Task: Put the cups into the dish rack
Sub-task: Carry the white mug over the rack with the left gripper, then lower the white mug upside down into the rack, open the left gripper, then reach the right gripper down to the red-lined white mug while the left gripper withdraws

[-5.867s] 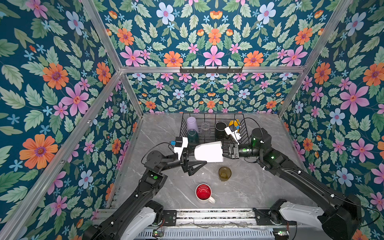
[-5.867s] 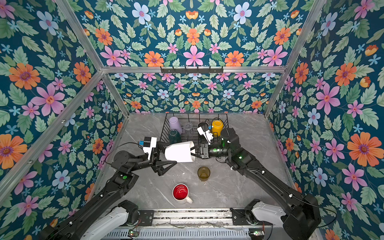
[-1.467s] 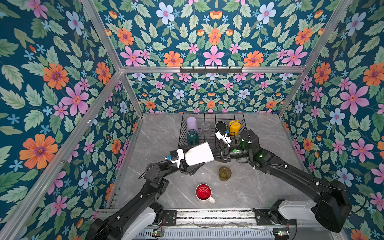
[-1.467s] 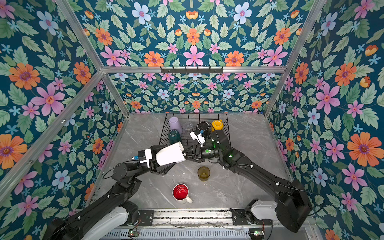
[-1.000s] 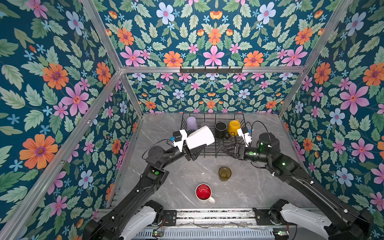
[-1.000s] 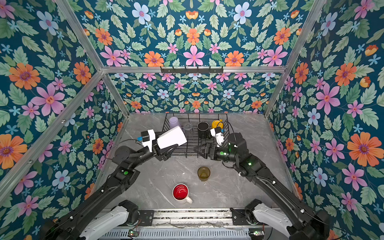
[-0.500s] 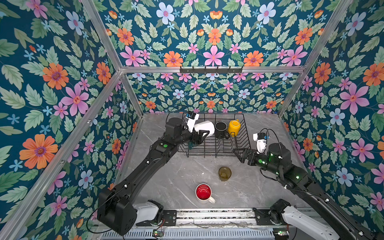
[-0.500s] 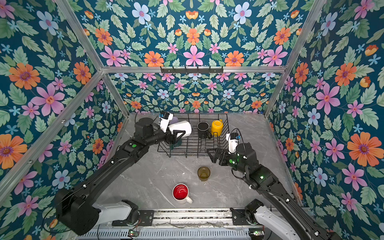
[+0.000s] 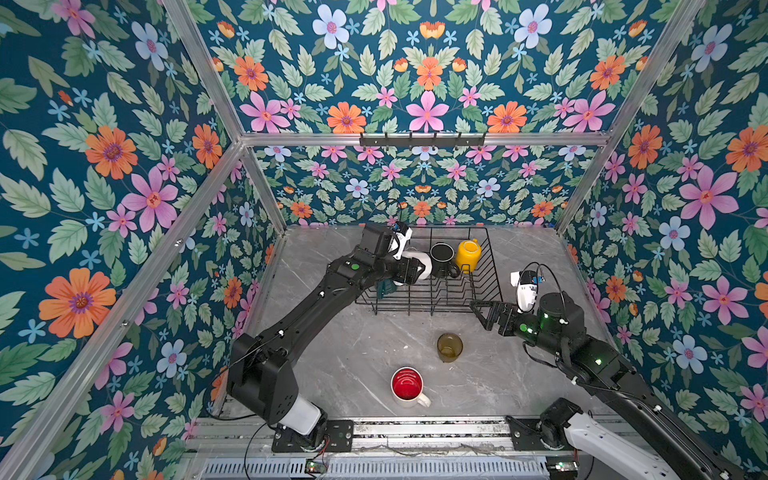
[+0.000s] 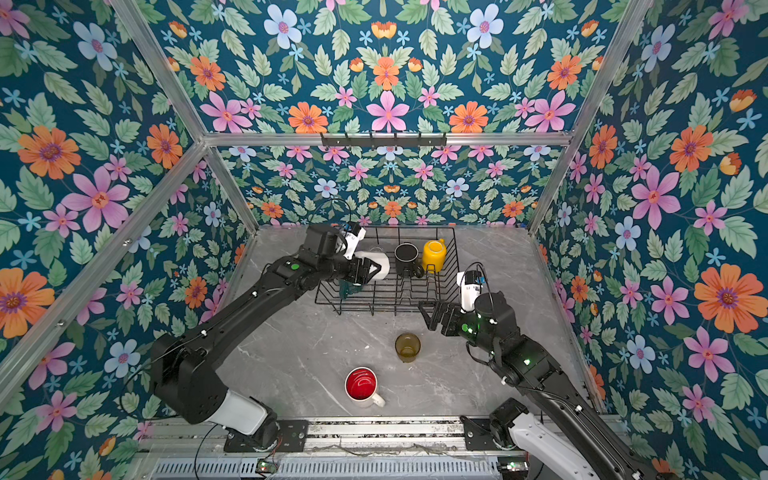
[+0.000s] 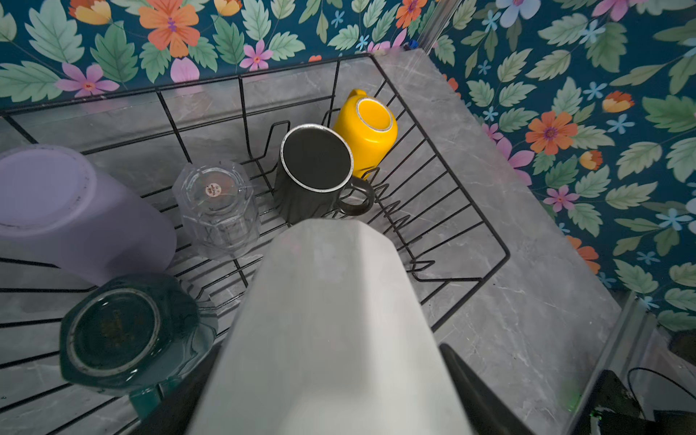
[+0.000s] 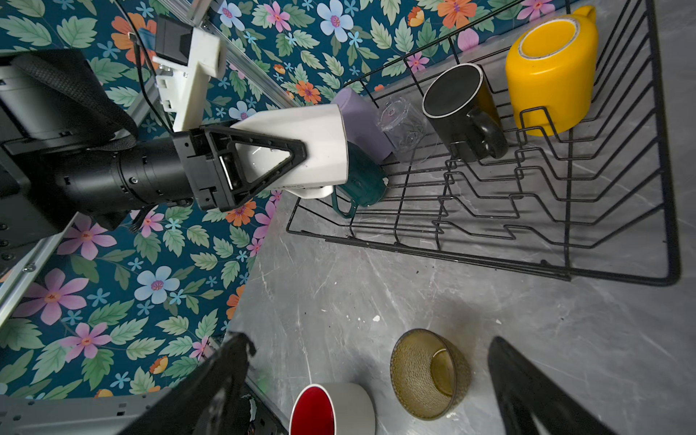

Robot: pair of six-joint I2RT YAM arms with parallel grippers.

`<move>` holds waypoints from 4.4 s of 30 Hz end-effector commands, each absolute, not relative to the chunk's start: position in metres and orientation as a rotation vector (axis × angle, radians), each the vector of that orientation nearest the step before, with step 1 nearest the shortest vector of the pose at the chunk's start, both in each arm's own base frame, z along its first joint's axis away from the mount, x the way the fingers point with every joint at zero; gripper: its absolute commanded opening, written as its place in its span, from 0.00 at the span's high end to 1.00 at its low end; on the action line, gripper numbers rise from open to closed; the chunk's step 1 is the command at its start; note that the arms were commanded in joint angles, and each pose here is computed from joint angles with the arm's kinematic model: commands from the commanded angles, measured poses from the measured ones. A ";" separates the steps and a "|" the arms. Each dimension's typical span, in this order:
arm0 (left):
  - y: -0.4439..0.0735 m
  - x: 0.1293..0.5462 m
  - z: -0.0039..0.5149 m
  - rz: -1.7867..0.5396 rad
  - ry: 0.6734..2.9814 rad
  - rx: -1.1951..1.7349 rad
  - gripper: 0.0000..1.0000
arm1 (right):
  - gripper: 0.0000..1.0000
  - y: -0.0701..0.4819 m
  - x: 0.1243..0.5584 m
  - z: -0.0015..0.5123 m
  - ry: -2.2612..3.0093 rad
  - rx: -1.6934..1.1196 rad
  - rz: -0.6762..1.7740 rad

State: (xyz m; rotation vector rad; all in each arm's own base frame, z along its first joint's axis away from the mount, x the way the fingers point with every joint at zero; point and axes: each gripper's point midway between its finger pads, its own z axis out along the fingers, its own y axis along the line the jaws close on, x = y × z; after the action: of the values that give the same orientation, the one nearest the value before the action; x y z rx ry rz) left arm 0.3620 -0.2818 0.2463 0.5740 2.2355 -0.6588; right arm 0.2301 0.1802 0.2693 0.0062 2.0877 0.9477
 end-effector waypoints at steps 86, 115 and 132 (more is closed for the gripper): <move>-0.298 0.413 0.096 -0.115 2.679 0.676 0.02 | 0.01 0.176 0.227 0.250 2.108 0.002 0.923; -0.233 0.374 0.325 -0.327 1.806 0.328 0.00 | 0.17 0.190 0.220 0.238 2.350 -0.109 0.707; -0.119 0.310 0.317 -0.217 1.665 -0.018 0.00 | 0.32 0.275 0.146 0.173 2.612 -0.351 0.621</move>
State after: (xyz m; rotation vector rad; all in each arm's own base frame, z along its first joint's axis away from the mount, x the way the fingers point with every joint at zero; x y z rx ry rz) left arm 0.3132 -0.1388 0.3125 0.0884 1.7065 -0.2447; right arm 0.1524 0.2675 0.1848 -0.3985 2.5745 0.6446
